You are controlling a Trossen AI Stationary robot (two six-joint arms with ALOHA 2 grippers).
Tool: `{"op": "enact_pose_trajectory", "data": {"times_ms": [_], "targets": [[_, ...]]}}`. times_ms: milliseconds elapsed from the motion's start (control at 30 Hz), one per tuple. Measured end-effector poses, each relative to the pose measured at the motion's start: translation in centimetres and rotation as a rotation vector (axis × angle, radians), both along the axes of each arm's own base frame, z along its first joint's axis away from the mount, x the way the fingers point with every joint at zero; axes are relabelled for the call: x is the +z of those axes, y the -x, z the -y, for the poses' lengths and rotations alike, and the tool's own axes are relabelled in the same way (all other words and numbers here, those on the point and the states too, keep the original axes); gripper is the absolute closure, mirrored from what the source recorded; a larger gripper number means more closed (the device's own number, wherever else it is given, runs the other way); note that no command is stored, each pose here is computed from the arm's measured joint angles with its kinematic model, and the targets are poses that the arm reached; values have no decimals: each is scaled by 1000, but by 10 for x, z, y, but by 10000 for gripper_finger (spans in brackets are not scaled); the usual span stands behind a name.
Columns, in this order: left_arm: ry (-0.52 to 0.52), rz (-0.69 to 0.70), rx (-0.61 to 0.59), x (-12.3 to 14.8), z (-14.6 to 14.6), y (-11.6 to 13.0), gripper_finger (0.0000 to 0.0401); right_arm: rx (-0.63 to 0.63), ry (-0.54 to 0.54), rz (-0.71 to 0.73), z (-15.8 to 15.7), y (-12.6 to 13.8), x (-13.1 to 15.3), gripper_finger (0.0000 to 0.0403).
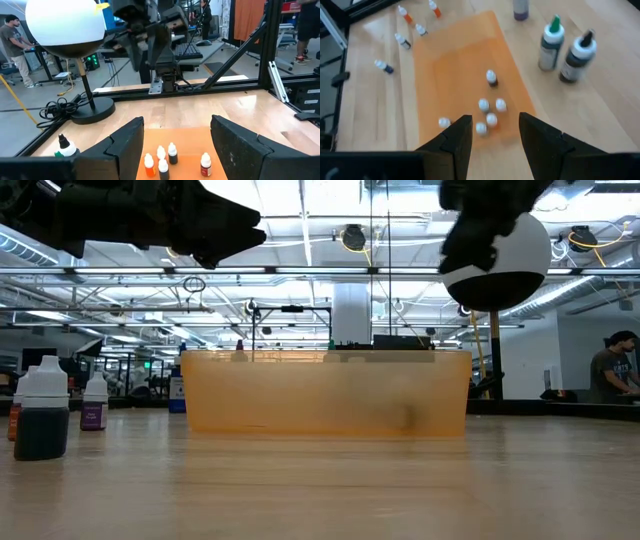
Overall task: Pick & Place food coloring
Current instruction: Put the small orange food coloring bottle into the orange bin
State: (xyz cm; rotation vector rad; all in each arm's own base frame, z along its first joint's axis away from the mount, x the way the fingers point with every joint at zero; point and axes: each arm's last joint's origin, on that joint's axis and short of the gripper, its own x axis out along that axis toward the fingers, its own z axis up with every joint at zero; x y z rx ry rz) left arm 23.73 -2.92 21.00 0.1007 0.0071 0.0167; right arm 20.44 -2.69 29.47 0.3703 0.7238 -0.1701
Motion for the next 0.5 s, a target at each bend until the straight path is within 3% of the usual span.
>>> {"op": "enact_pose_trajectory", "data": {"times_ms": [233,367,500], "targets": [[1,4,0,0,0,0,171,1,5,11,-6,45,10,251],[0,3,0,0,0,0,171,76,88,6,-11,68,-18,251],[0,-2,0,0,0,0,171,39,168,157,-11,82,-43,254]]}}
